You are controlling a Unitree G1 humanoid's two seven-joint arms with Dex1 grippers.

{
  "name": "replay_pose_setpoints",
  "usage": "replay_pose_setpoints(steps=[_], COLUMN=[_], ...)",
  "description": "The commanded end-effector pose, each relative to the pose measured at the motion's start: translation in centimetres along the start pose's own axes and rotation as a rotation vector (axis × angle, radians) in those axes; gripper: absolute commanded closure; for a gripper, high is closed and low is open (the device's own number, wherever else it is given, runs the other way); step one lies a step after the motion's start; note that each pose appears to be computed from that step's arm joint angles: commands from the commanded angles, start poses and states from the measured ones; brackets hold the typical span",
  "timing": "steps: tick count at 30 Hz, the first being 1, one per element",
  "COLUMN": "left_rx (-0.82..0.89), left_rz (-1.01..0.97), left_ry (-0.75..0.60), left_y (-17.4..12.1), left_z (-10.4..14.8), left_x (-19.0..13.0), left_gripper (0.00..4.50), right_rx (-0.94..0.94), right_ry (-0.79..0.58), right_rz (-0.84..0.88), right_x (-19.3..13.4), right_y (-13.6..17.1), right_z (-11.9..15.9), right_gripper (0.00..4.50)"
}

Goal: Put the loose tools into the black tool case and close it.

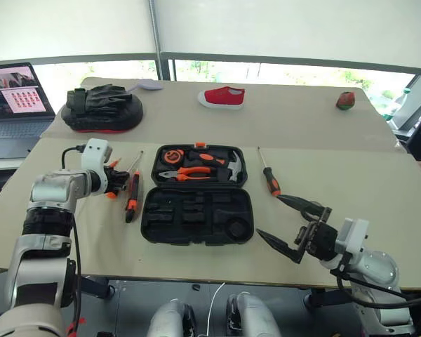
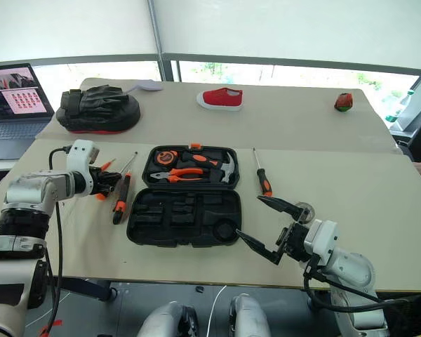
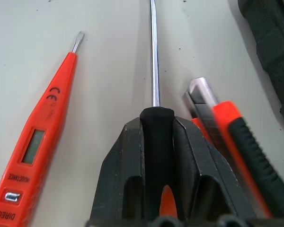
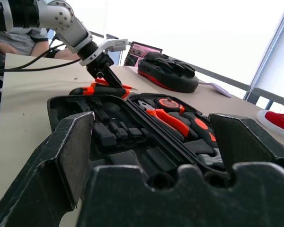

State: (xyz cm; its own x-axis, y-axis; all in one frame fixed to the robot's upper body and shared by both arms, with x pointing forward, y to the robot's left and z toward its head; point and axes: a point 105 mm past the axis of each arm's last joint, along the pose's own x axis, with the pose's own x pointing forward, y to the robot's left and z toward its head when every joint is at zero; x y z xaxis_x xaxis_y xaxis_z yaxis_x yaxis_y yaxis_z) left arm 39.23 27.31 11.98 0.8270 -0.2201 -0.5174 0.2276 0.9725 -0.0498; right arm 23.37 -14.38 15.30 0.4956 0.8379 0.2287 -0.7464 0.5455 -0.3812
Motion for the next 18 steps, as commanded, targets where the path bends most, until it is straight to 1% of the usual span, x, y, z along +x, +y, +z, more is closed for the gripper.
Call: replay_pose_setpoints(steps=[1,2,4,5,9,12,13,14,15,16,18], left_rx=[0.024,0.050,0.085,0.114,0.199,0.258,0.312,0.385,0.458,0.524,0.676], left_rz=[-0.042,-0.067,-0.091,-0.111,-0.172,-0.224,-0.276,-0.384,-0.471,-0.544,-0.663], left_ry=[-0.224,-0.320,-0.394,-0.411,-0.396,-0.431,-0.459,-0.491,-0.495,-0.480,-0.407], left_y=[0.0,-0.1,0.0,0.0,-0.1,-0.7,-1.7,-3.6,-5.3,-6.7,-9.5], left_z=[3.1,4.5,5.6,5.9,5.5,6.2,6.8,7.3,7.4,7.2,6.0], left_x=[-1.4,-2.2,-3.4,-3.9,-5.1,-5.9,-6.4,-7.2,-7.7,-7.9,-7.8], left_gripper=[4.07,4.07,4.07,4.07,4.07,4.07,4.07,4.07,4.07,4.07,4.07], right_rx=[-0.035,-0.035,-0.033,-0.033,-0.034,-0.035,-0.036,-0.039,-0.044,-0.048,-0.057], right_ry=[-0.011,-0.007,-0.002,0.003,0.014,0.019,0.023,0.030,0.039,0.047,0.069], right_rz=[-0.013,-0.012,-0.011,-0.013,-0.021,-0.022,-0.023,-0.027,-0.031,-0.033,-0.032], right_x=[0.0,0.0,-0.1,-0.2,-0.4,-0.4,-0.5,-0.6,-0.8,-1.0,-1.6], right_y=[-0.6,-0.6,-0.6,-0.7,-0.9,-1.0,-1.0,-1.1,-1.3,-1.5,-2.0], right_z=[0.7,0.7,0.7,0.6,0.6,0.7,0.7,0.7,0.8,0.8,0.9], right_gripper=[0.00,0.00,0.00,0.00,0.00,0.00,0.00,0.00,0.00,0.00,0.00])
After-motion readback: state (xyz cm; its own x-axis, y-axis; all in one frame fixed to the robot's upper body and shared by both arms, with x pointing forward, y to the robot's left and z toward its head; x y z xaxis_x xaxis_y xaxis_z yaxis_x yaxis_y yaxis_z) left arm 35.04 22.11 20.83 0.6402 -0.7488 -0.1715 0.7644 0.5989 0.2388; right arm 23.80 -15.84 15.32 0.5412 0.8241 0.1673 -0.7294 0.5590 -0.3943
